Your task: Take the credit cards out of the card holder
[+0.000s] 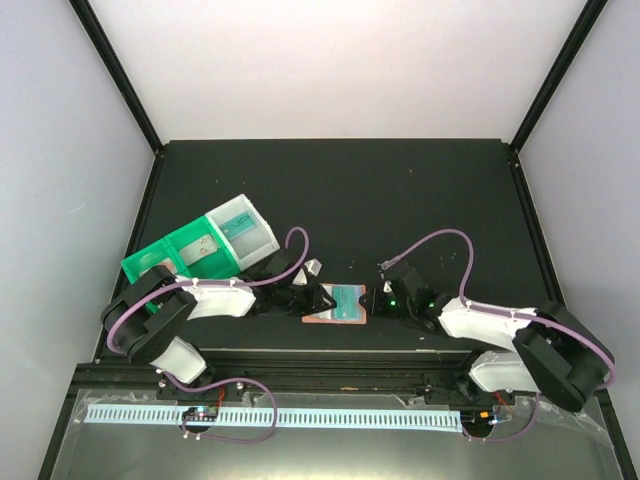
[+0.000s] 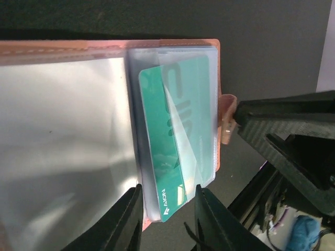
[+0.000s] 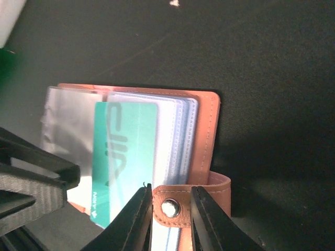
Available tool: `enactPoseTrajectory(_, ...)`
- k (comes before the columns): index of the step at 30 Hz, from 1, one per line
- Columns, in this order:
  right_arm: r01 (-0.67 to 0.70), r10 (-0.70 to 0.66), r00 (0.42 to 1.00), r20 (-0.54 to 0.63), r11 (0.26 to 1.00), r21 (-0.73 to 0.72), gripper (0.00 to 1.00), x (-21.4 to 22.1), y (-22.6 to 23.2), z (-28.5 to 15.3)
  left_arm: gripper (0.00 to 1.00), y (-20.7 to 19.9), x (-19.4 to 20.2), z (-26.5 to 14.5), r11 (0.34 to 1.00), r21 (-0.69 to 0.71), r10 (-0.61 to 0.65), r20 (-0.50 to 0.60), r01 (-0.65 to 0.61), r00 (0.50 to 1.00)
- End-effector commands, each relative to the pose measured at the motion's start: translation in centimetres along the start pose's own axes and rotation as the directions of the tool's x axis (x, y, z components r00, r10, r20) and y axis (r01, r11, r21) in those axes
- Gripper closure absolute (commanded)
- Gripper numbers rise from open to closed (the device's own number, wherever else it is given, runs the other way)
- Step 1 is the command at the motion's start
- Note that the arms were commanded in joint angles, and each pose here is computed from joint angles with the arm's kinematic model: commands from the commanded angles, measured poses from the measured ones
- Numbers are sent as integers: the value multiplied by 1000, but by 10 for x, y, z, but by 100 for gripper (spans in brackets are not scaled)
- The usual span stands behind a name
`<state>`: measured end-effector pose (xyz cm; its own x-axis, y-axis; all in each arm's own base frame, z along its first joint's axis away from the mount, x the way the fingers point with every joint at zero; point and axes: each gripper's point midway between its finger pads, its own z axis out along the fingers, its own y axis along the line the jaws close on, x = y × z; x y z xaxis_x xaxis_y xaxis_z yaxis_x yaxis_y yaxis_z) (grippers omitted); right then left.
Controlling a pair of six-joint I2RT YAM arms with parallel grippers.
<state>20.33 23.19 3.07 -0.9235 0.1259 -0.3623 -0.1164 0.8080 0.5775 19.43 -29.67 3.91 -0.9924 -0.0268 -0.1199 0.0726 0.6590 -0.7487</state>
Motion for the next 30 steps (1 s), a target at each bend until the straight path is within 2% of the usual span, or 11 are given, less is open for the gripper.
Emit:
enactPoseTrajectory(1,27,-26,999,38,999,-35,80,-7,12,-13,68,2,-4,0,1000,-5,-2,13,2,1000)
enactPoseTrajectory(10,59,-54,997,60,995,-78,80,-19,30,-17,66,2,-1,7,999,41,-33,7,32,999)
enactPoseTrajectory(22,33,-36,999,-35,995,-92,82,0,23,11,70,3,-3,13,997,51,-52,1,52,999)
enactPoseTrajectory(26,25,-28,997,-65,998,-49,82,7,12,17,76,1,-3,14,998,54,-45,0,45,999)
enactPoseTrajectory(30,18,-20,997,-70,999,-27,83,10,4,19,92,1,-5,12,998,53,-44,4,43,999)
